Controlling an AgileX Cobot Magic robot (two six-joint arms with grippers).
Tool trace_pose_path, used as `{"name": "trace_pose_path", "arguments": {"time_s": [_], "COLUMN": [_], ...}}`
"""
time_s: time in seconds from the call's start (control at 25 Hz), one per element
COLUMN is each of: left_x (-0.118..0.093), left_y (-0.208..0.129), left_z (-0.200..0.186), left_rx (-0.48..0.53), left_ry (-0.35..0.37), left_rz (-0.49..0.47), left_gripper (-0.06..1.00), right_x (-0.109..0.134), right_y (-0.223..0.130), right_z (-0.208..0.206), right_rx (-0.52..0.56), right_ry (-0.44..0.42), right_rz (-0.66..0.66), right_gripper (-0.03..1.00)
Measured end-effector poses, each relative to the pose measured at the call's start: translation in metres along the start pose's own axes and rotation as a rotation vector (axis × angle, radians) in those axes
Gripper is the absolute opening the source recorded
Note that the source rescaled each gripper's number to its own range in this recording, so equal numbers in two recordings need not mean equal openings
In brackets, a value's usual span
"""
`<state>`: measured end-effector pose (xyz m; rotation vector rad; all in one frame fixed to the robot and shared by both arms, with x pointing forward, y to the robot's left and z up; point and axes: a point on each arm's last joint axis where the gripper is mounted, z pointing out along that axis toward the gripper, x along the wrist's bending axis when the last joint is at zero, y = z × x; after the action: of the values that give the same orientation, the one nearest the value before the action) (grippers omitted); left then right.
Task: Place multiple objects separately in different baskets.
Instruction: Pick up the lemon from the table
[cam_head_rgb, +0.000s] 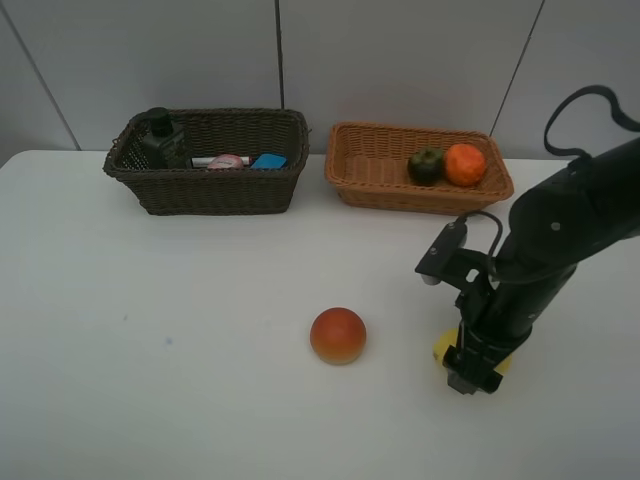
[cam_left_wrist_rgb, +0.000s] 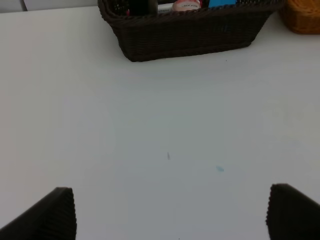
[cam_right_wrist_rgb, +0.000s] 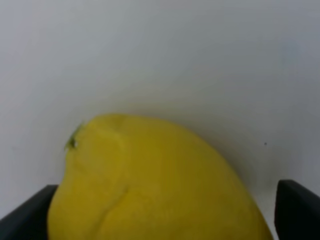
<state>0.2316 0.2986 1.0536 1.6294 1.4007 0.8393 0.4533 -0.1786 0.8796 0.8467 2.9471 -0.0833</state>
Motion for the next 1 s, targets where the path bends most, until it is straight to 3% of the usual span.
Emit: {"name": "trace_pose_path", "arguments": {"time_s": [0.52,0.6,0.64,0.68,0.72,1.0], "left_x": [0.000,0.000,0.000,0.000,0.000,0.000], "left_y": [0.000,0.000,0.000,0.000,0.000,0.000], "left_z": [0.000,0.000,0.000,0.000,0.000,0.000], "left_rx": [0.000,0.000,0.000,0.000,0.000,0.000], "left_ry": [0.000,0.000,0.000,0.000,0.000,0.000], "left_rz": [0.000,0.000,0.000,0.000,0.000,0.000], "left_gripper": [1.00,1.00,1.00,1.00,1.00,1.00], "right_x": [0.001,0.001,0.001,0.001,0.001,0.001], "right_y": [0.001,0.001,0.001,0.002,0.002,0.002], "right_z": [0.015,0.015,0.015,0.015,0.015,0.015], "right_rx": [0.049,0.049,0.047,0.045,0.043,0.044], "right_ry": [0.024,0.024,0.024,0.023,0.022,0.023], "right_rz": [-0.008,-0.008,-0.007,-0.007,-0.008,-0.003], "right_gripper": [0.93,0.83,0.68,0.45,0.34,0.34]}}
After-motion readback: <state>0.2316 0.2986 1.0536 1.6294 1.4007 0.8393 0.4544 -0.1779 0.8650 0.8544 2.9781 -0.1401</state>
